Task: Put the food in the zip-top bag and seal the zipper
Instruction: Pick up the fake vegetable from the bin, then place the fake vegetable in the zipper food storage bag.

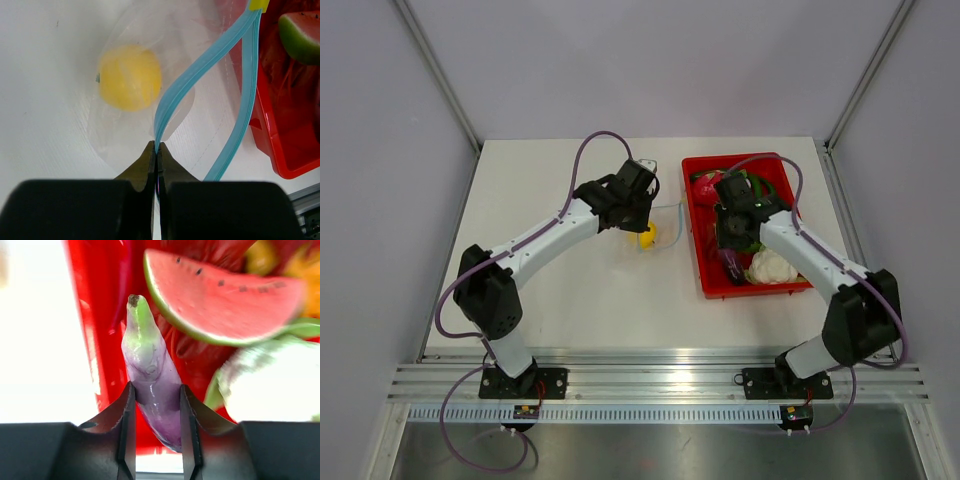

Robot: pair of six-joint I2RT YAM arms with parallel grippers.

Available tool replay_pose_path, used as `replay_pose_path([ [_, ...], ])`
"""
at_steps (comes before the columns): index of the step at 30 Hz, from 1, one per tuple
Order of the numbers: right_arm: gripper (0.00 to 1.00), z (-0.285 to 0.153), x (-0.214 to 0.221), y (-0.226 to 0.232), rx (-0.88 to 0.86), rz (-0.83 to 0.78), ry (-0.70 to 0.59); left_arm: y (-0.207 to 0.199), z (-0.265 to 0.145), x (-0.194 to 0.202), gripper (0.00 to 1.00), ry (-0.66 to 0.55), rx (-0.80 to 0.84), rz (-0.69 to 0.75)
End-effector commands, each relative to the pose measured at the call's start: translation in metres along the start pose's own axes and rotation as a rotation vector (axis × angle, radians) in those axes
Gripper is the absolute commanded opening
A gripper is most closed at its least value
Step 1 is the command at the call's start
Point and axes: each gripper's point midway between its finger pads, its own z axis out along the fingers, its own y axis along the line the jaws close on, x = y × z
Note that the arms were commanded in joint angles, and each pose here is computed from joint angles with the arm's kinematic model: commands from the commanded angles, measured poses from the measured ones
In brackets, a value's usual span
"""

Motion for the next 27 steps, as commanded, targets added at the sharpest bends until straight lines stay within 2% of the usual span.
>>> replay_pose_path([
  [1,0.1,-0.063,-0.03,-0.005,-0.027,0.028,-0.149,-0.007,-0.022,-0.026,0.0,-0.095,0.046,-0.008],
  [6,0.06,-0.086,-0.055,-0.003,-0.056,0.107,-0.269,-0.01,-0.02,-0.025,0.0,-0.089,0.06,-0.009],
  [10,0.06,-0.114,-0.1,0.035,-0.287,0.251,-0.457,-0.01,-0.019,-0.022,0.0,-0.082,0.062,-0.008],
  [13,0.03,-0.137,-0.127,0.057,-0.447,0.316,-0.577,-0.009,-0.018,-0.022,0.0,-0.079,0.06,-0.01],
  [16,0.01,-0.143,-0.145,0.077,-0.565,0.381,-0.627,-0.013,-0.018,-0.022,0.0,-0.069,0.074,-0.014],
  [22,0.0,-0.139,-0.161,0.102,-0.678,0.446,-0.698,-0.024,-0.019,-0.02,0.0,-0.038,0.123,-0.031],
  [27,0.0,-0.121,-0.161,0.112,-0.666,0.491,-0.718,-0.028,-0.024,-0.024,0.0,-0.045,0.144,-0.034],
])
